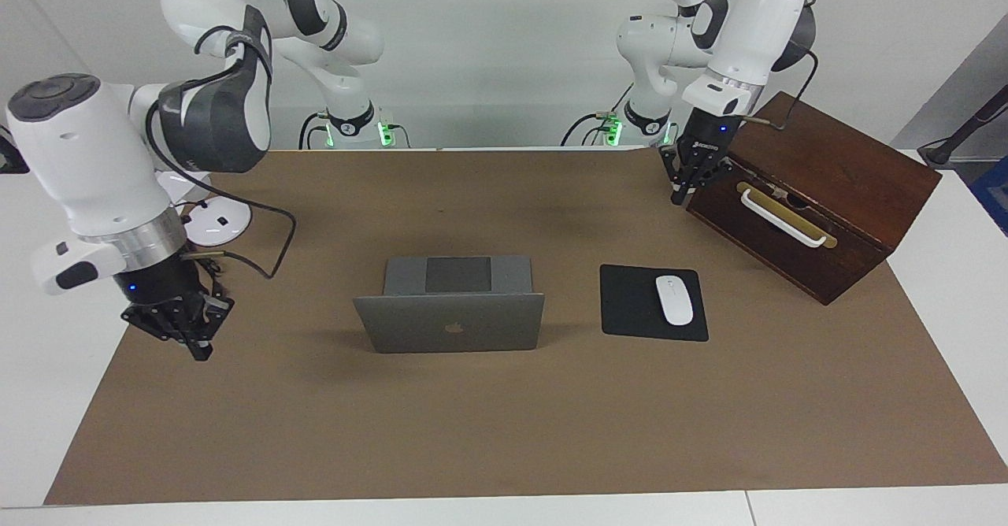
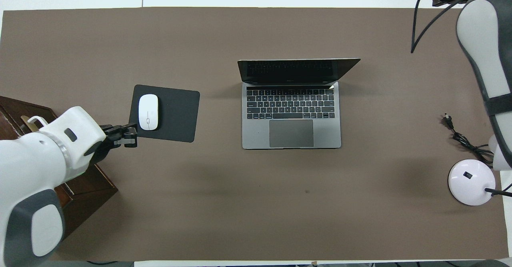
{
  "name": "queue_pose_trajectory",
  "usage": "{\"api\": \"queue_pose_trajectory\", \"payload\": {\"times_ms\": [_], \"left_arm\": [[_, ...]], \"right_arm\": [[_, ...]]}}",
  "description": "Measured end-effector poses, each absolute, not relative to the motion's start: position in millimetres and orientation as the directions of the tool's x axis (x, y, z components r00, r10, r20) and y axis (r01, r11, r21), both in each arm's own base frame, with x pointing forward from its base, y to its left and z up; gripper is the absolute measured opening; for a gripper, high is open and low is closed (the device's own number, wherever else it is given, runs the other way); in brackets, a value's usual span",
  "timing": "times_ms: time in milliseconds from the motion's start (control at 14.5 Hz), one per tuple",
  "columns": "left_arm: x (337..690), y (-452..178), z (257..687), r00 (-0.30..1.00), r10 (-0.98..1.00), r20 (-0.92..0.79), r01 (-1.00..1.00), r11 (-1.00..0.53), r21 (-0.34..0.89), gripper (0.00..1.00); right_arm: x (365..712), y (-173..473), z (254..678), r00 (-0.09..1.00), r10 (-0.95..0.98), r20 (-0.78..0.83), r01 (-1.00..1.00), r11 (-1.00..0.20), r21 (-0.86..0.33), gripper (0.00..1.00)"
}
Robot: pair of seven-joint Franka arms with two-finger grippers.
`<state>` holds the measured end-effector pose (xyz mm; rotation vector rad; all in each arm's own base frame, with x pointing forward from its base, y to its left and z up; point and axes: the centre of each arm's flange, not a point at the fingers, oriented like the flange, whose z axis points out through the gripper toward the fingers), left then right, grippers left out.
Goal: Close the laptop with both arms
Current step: 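Move the left gripper toward the laptop front while the right gripper rises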
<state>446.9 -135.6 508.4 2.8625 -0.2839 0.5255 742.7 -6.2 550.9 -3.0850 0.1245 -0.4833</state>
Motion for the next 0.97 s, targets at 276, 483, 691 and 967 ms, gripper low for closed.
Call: {"api": "queue_pose_trajectory", "payload": {"times_ms": [276,483,691,967], "left_arm": [[427,-177,478,0.888,-0.151,0.434,-0.272,-0.934,0.231,0.01],[420,-193,467,0.864,-0.163,0.476,-0.301,-0.926,0.229,0.01],[418,-212,444,0.839,-0.175,0.515,-0.325,-0.921,0.216,0.01],[419,-238,415,0.804,-0.191,0.563,-0.355,-0.914,0.197,0.01]], "right_arm": [[744,26,546,0.943,-0.158,0.294,-0.146,-0.987,-0.064,0.01],[750,38,533,0.941,-0.159,0.298,-0.144,-0.987,-0.072,0.01],[759,63,516,0.936,-0.148,0.319,-0.128,-0.988,-0.085,0.01],[765,103,499,0.931,-0.145,0.336,-0.117,-0.988,-0.104,0.01]]}}
